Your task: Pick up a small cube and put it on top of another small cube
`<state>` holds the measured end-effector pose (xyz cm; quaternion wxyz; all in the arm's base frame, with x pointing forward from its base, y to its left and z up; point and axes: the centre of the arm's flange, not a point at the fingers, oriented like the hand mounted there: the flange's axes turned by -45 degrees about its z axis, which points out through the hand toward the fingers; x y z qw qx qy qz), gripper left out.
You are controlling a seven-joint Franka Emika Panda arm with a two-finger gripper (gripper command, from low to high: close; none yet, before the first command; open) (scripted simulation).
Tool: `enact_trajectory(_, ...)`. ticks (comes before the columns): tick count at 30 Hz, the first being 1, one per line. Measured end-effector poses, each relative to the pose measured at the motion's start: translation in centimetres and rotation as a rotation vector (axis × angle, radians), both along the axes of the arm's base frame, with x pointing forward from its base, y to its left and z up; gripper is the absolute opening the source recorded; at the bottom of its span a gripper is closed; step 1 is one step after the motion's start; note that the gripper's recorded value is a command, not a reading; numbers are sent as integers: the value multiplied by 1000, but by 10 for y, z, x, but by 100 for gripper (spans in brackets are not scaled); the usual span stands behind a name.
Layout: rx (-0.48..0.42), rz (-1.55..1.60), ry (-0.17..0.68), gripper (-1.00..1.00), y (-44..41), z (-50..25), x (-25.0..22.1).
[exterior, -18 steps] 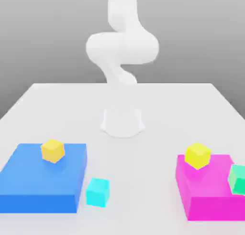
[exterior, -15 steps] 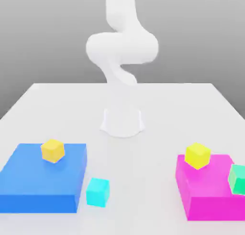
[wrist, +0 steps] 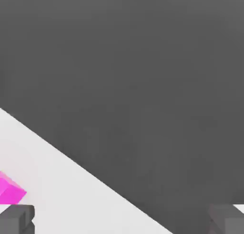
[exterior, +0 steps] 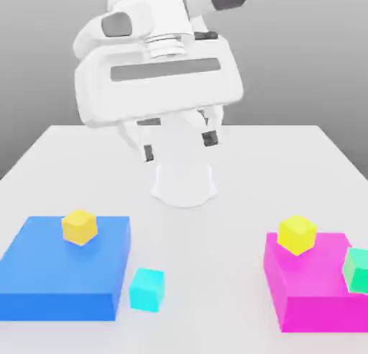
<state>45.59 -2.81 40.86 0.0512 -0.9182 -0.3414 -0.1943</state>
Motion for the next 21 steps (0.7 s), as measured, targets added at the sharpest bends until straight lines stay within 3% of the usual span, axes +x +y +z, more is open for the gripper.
enact_trajectory(11, -161, 352, 140, 0, -11, -141, -29)
enact_trajectory(21, -332, 626, 238, 0, -40, -214, -73)
